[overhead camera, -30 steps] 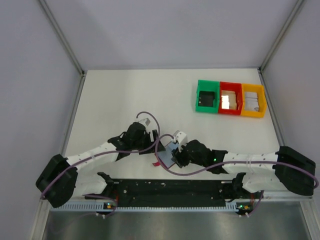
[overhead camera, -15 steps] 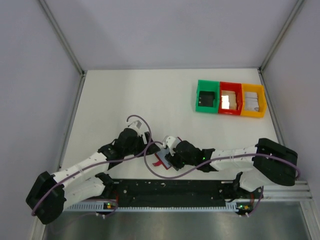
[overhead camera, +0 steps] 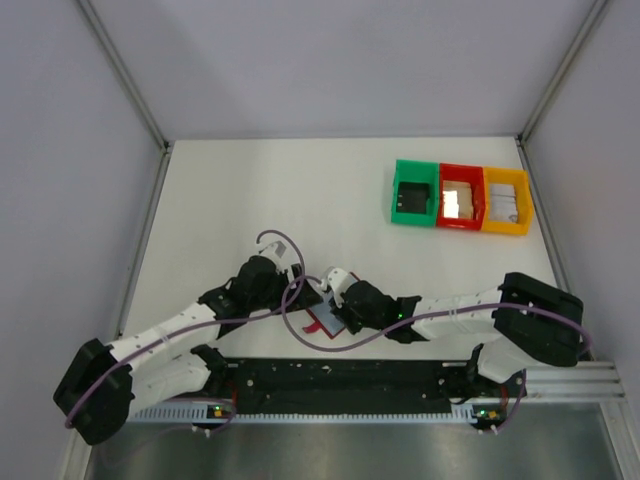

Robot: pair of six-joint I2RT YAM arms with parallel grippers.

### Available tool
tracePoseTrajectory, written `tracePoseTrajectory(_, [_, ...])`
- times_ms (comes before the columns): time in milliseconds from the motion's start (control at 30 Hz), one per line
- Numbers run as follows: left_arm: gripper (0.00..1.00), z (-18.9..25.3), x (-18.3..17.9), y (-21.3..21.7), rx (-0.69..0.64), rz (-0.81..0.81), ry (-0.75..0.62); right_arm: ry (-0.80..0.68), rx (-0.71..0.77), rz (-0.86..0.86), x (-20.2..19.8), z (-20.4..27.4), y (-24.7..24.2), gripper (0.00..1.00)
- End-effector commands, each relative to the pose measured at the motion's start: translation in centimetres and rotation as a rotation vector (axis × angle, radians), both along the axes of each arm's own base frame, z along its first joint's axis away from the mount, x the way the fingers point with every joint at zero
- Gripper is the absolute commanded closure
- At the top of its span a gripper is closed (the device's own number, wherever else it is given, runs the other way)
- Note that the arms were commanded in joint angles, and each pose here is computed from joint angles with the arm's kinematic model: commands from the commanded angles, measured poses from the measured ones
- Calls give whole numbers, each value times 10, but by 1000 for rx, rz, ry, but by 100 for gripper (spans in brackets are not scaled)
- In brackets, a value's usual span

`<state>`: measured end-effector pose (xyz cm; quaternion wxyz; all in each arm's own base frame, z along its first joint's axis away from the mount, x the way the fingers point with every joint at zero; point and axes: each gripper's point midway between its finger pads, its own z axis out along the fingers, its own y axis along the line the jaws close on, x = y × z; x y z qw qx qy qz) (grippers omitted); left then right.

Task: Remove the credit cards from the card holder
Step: Remove the credit card from the card holder.

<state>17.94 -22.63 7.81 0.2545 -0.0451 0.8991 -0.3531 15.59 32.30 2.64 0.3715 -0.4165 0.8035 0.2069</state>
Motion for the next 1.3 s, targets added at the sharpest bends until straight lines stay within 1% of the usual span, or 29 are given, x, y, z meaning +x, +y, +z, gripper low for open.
tracePoseTrajectory(0, [23, 6, 2, -11, -51, -27, -8, 70, -66, -51, -10, -28, -18, 100])
tracePoseTrajectory(200, [23, 6, 6, -19, -57, -48, -2, 136, 42, -83, -9, -22, -12, 100])
tracePoseTrajectory(367, [22, -3, 13, -21, -20, -41, 17, 157, 76, -103, -7, -22, -16, 100])
tracePoseTrajectory(433, [22, -1, 20, -27, -29, -43, 2, 162, 94, -106, -6, -20, -15, 100])
tracePoseTrajectory(733, [22, 0, 36, -42, -34, -64, -4, 165, 110, -113, -6, -17, -15, 100])
tracePoseTrajectory(1000, [23, -1, 32, -48, -47, -98, 15, 158, 130, -131, -1, -13, -17, 100])
tracePoseTrajectory(1267, [27, 1, 24, -58, -80, -131, 44, 142, 156, -143, 5, -4, -15, 100])
